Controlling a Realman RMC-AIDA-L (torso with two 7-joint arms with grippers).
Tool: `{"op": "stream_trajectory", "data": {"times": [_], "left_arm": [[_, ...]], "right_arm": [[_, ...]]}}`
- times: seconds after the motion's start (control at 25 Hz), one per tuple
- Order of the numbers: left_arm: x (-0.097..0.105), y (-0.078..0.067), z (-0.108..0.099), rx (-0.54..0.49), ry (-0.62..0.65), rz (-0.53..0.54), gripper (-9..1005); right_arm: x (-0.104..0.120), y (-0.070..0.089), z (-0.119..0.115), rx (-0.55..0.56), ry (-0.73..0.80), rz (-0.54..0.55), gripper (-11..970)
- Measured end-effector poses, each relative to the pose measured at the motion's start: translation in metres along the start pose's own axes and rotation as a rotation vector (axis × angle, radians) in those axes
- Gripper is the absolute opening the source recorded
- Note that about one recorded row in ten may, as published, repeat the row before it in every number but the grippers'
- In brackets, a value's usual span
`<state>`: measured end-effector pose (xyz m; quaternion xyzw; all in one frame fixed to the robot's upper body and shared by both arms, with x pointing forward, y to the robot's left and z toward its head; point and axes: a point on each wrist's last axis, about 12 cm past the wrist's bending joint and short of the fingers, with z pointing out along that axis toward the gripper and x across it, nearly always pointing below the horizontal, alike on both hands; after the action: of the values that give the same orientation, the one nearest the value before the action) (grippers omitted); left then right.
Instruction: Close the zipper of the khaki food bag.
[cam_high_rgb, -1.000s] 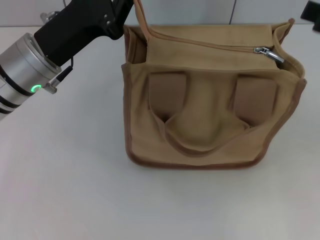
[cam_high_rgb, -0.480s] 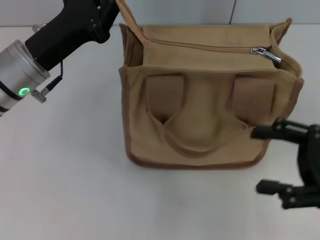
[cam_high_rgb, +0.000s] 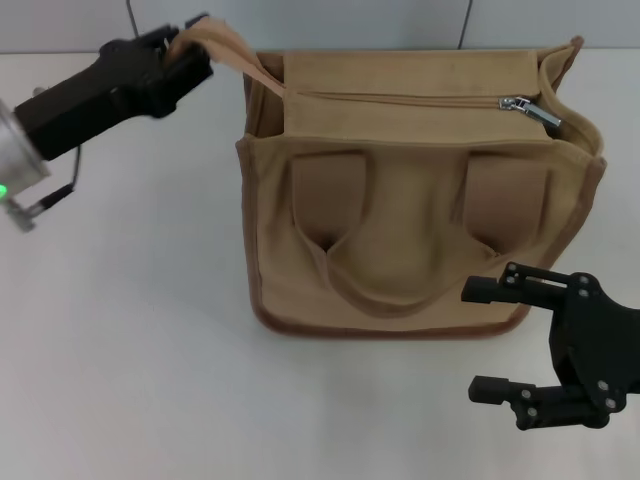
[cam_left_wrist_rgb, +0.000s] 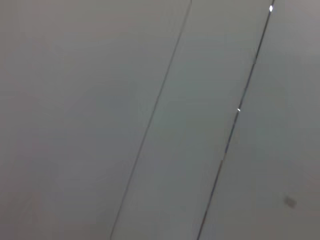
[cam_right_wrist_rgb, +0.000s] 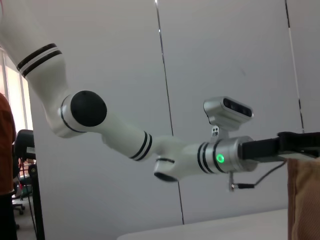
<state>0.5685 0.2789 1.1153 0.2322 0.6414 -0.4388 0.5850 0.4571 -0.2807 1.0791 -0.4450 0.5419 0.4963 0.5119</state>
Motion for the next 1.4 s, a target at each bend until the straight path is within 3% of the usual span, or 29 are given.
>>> {"op": "stream_trajectory", "data": {"times": [0.12, 0.16, 0.24, 0.32, 0.36, 0.52, 0.56, 0.72, 0.76, 0.8, 0.96, 1.16, 1.4], "left_arm": [[-0.014, 0.001, -0.020, 0.036, 0.057, 0.018, 261], [-0.027, 0.001, -0.040, 0.055, 0.084, 0.039, 293], [-0.033, 0.001, -0.050, 0.062, 0.098, 0.054, 357], [-0.037, 0.002, -0.062, 0.069, 0.117, 0.067, 518], [-0.043, 0.001, -0.085, 0.081, 0.153, 0.080, 599], [-0.041, -0.010, -0.097, 0.148, 0.152, 0.097, 689], [-0.035, -0.019, -0.097, 0.205, 0.143, 0.110, 712], [-0.018, -0.031, -0.093, 0.265, 0.129, 0.124, 802], [-0.002, -0.040, -0.088, 0.297, 0.114, 0.125, 824], [-0.002, -0.040, -0.088, 0.297, 0.114, 0.125, 824], [0.040, -0.058, -0.069, 0.371, 0.163, 0.114, 824], [0.069, -0.069, -0.059, 0.410, 0.250, 0.136, 824], [0.074, -0.070, -0.062, 0.409, 0.276, 0.129, 824]], "right_arm": [[0.002, -0.002, 0.002, 0.013, 0.010, 0.007, 826], [0.004, -0.004, 0.002, 0.027, 0.020, 0.007, 826], [0.004, -0.005, 0.002, 0.031, 0.023, 0.007, 826], [0.005, -0.006, 0.004, 0.036, 0.026, 0.011, 826], [0.006, -0.007, 0.005, 0.042, 0.029, 0.015, 826], [0.008, -0.010, 0.008, 0.055, 0.037, 0.015, 826], [0.009, -0.011, 0.009, 0.062, 0.042, 0.015, 826], [0.011, -0.012, 0.009, 0.073, 0.057, 0.018, 826], [0.013, -0.012, 0.009, 0.069, 0.068, 0.022, 826], [0.013, -0.012, 0.009, 0.069, 0.068, 0.022, 826], [0.019, -0.008, 0.011, 0.036, 0.111, 0.036, 826], [0.025, -0.005, 0.010, 0.020, 0.148, 0.016, 825], [0.028, -0.004, 0.009, 0.031, 0.162, 0.006, 825]]}}
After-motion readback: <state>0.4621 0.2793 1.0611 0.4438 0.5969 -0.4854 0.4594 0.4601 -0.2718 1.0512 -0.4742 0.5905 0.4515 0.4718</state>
